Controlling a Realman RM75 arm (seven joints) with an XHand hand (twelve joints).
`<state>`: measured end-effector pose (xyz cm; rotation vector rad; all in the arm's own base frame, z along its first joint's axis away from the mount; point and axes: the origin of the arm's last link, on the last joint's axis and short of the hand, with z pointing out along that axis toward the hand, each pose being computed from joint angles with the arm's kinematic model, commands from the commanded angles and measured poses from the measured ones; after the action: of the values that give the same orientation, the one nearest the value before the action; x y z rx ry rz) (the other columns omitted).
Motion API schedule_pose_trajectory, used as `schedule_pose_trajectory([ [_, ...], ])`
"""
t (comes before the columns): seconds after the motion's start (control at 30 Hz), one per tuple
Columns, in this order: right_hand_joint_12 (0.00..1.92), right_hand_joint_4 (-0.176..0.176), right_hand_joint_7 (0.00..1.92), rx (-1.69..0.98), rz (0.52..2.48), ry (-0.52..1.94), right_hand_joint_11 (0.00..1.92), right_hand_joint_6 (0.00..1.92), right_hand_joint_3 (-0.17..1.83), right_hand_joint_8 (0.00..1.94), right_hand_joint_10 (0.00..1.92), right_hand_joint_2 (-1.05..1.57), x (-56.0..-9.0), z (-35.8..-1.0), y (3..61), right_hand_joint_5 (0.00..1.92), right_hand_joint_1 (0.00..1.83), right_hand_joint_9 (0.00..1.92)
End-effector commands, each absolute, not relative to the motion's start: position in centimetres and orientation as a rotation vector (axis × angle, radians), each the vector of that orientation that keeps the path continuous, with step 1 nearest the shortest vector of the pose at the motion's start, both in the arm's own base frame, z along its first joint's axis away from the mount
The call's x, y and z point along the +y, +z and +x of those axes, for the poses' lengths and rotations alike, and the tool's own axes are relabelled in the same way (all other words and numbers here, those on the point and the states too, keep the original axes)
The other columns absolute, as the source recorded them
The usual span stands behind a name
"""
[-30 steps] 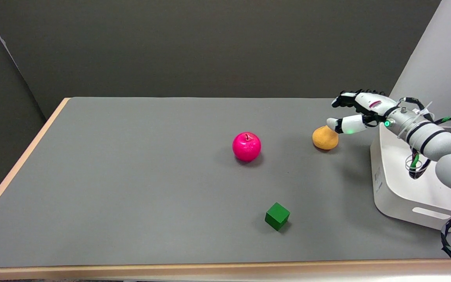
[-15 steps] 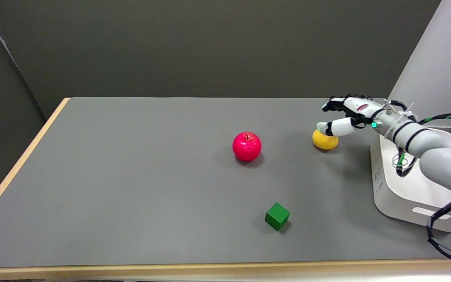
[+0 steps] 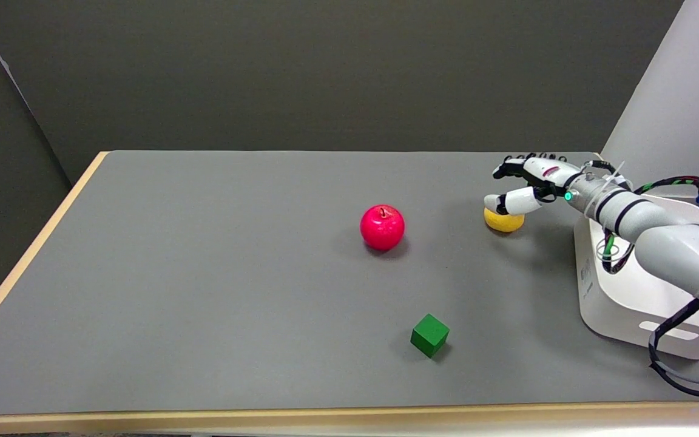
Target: Pick up the yellow pear.
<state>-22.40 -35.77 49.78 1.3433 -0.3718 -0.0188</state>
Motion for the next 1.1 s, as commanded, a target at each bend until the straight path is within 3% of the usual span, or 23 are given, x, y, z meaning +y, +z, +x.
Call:
schedule_pose_trajectory([
  [0.03,1.39,0.018,0.24,-0.424,1.300,-0.044,0.14,0.51,0.89,0.36,0.71,0.56,-34.4,-24.6,50.6,0.27,0.44,0.09],
  [0.7,1.39,0.017,0.25,-0.443,1.308,-0.060,0.17,0.49,0.84,0.33,0.73,0.59,-34.5,-25.5,50.0,0.27,0.45,0.10],
  [1.1,1.48,0.016,0.29,-0.444,1.312,-0.070,0.25,0.49,0.87,0.35,0.79,0.60,-34.5,-25.7,49.8,0.28,0.57,0.17],
])
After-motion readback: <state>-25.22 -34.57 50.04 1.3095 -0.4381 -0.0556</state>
